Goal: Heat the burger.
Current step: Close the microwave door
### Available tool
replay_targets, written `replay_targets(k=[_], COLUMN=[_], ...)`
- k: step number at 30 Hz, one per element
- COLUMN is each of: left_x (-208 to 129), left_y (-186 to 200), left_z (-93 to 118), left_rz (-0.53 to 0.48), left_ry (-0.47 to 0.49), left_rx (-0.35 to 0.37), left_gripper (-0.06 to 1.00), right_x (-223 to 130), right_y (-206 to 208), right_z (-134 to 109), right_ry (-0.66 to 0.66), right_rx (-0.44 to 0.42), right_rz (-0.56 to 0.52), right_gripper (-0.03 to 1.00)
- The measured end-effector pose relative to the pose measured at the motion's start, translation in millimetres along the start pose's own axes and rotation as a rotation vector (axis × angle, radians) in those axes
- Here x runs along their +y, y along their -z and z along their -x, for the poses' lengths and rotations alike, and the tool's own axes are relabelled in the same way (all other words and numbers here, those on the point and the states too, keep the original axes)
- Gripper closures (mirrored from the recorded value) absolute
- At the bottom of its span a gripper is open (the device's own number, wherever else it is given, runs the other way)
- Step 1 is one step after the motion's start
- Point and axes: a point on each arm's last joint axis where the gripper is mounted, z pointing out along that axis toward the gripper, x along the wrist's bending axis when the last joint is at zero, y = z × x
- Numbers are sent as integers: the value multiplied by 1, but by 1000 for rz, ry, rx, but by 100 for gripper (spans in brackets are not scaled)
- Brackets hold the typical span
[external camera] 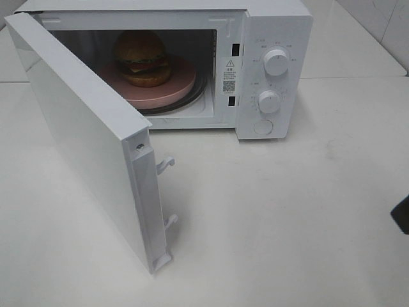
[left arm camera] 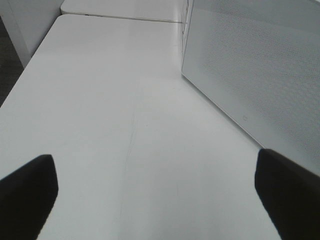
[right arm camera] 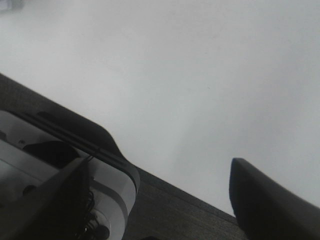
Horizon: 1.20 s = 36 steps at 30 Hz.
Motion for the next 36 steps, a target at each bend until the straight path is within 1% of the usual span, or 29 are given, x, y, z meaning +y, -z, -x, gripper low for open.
replay_targets(k=[1,2,3,5,6,7,8,9,10,11,12,13,14,16,21,23,26,28,29,32,33,34,36], left_x=[0,0,0,0,0,0,0,0,0,0,0,0,0,0,0,0,0,0,0,0,0,0,0], left_y=[0,0,0,0,0,0,0,0,0,0,0,0,0,0,0,0,0,0,0,0,0,0,0], left_z=[0,0,0,0,0,0,0,0,0,0,0,0,0,0,0,0,0,0,0,0,0,0,0], left_rz=[0,0,0,0,0,0,0,0,0,0,0,0,0,0,0,0,0,0,0,0,0,0,0], left_ry=[0,0,0,0,0,0,0,0,0,0,0,0,0,0,0,0,0,0,0,0,0,0,0], left_rx=[0,0,0,0,0,0,0,0,0,0,0,0,0,0,0,0,0,0,0,0,0,0,0], left_gripper=[-5,-5,-5,-5,-5,-5,-5,-5,-5,-5,-5,-5,-5,-5,-5,-5,-5,-5,-5,-5,-5,-5,-5], right_x=[0,-10,-10,-25,-25,-36,-36,-47,-53,-53,-63,-69,-69,-87,-100,-115,-119,-128,-133,-135,-139,-140,-140], right_y=[0,3,3,12,12,19,19,24,26,26,31,33,33,38,36,33,32,31,31,31,32,33,33], right_z=[0,8,8,15,15,19,19,20,21,21,21,21,21,19,16,13,12,10,9,8,7,7,7], right_ry=[0,-52,-52,-116,-116,-152,-152,-182,-196,-196,-221,-234,-234,-262,-279,-288,-287,-284,-279,-277,-274,-273,-273], right_rx=[0,-18,-18,-44,-44,-60,-60,-76,-85,-85,-102,-112,-112,-143,-150,-151,-152,-156,-158,-159,-161,-161,-161], right_rz=[0,26,26,92,92,148,148,198,226,226,282,317,317,443,492,551,564,617,660,677,706,714,715], right_gripper=[21,21,21,21,21,21,21,21,21,21,21,21,21,21,21,21,21,21,21,21,21,21,21])
